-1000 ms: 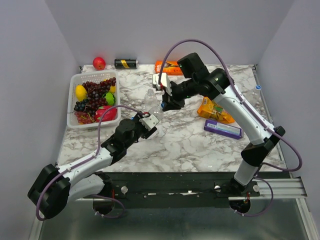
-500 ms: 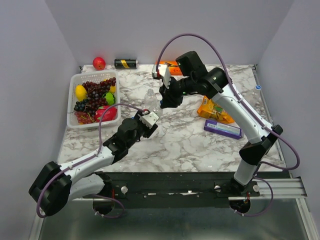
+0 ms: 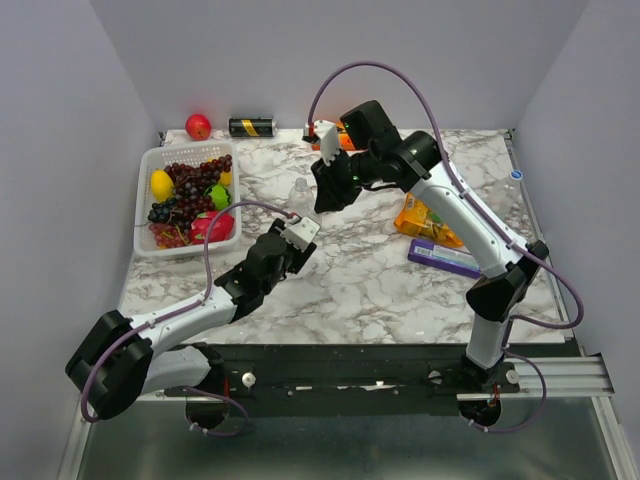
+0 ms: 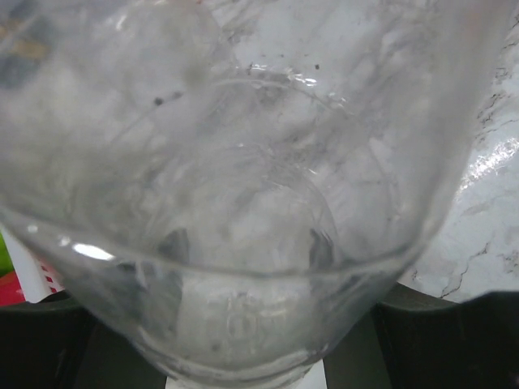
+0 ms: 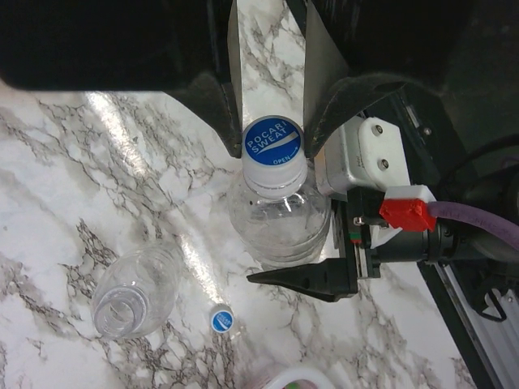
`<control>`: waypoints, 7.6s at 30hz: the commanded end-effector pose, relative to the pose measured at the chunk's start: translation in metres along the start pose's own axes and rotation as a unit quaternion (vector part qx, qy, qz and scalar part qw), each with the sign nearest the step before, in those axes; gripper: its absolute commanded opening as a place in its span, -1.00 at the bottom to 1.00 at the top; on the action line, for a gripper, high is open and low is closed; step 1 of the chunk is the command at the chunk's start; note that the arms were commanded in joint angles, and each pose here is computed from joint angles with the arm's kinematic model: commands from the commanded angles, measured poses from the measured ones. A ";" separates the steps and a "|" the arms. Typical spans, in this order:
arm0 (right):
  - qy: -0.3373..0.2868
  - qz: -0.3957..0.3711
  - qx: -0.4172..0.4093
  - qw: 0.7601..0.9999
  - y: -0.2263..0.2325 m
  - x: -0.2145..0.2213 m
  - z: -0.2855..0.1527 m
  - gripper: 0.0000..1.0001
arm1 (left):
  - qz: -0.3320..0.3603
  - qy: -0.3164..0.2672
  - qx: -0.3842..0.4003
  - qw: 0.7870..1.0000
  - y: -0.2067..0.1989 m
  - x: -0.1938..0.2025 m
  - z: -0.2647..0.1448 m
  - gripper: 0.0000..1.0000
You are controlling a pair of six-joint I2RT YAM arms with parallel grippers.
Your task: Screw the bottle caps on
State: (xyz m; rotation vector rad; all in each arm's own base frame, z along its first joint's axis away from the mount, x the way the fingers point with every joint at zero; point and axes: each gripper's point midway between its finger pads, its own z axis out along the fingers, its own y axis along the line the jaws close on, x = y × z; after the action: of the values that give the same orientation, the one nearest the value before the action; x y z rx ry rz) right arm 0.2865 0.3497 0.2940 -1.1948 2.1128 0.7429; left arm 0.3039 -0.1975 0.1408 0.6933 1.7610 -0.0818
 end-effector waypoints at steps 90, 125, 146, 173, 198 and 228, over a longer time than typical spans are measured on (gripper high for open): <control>-0.044 -0.580 -0.185 0.792 0.052 0.078 -0.053 -0.45 | 0.166 -0.104 0.343 0.919 -0.088 -0.047 -0.036 -1.00; -0.148 -0.254 -0.147 0.945 0.013 0.016 -0.116 0.37 | 0.120 0.032 0.239 0.963 -0.051 -0.027 -0.033 -1.00; -0.120 -0.657 -0.178 0.723 0.066 0.090 -0.098 0.31 | 0.247 -0.036 0.335 0.908 -0.066 -0.043 -0.055 -1.00; -0.146 -0.639 -0.186 0.732 0.072 0.069 -0.069 -0.49 | 0.232 -0.044 0.337 0.911 -0.070 -0.051 -0.047 -1.00; -0.004 0.188 -0.165 0.968 -0.002 0.000 0.005 -0.57 | 0.059 -0.040 -0.175 0.982 0.083 -0.102 -0.017 -1.00; -0.159 -0.573 -0.083 0.800 0.032 0.036 -0.111 0.43 | 0.208 -0.015 0.288 0.935 -0.062 -0.039 -0.044 -1.00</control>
State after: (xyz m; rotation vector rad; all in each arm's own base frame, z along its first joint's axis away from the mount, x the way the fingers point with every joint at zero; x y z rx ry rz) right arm 0.2158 0.2585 0.3516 -1.7607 1.1309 0.7056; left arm 0.2639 -0.2287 0.1676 1.3108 1.6282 -0.1804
